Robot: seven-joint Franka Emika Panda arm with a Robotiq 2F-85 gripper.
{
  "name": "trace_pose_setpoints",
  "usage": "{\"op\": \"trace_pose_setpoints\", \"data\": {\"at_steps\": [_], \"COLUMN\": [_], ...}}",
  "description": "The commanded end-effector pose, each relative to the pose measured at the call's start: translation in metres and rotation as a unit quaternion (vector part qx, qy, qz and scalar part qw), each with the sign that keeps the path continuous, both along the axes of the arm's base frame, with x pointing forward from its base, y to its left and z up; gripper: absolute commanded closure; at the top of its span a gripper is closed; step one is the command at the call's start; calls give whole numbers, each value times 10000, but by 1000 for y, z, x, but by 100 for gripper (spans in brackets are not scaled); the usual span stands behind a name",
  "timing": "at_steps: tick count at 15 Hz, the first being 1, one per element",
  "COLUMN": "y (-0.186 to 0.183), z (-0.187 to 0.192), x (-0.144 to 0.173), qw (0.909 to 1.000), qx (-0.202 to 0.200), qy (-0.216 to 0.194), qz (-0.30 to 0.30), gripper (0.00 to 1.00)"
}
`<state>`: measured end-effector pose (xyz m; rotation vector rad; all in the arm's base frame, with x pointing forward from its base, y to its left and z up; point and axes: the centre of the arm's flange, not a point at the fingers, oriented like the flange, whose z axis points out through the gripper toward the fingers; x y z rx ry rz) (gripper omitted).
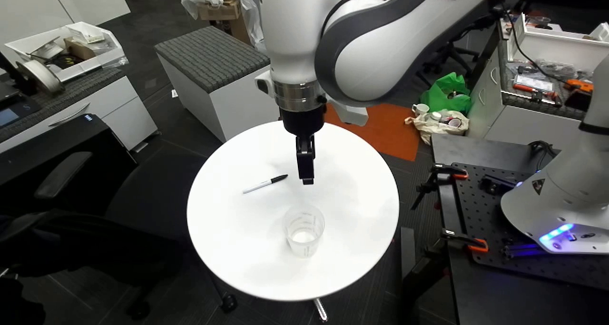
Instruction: Move the cup to the right, place the pen inside the cup
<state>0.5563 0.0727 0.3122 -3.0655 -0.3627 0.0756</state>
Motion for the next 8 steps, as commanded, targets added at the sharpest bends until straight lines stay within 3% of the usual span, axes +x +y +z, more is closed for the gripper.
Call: {"op": "trace_pose_setpoints", "data": {"at_steps": [1,8], "y": [8,23], "z": [-18,-44], "x": [12,23], "qw": [9995,9982], "qx": [216,355], "qy": [52,229], "qz": [212,414], "gripper": [0,0]}}
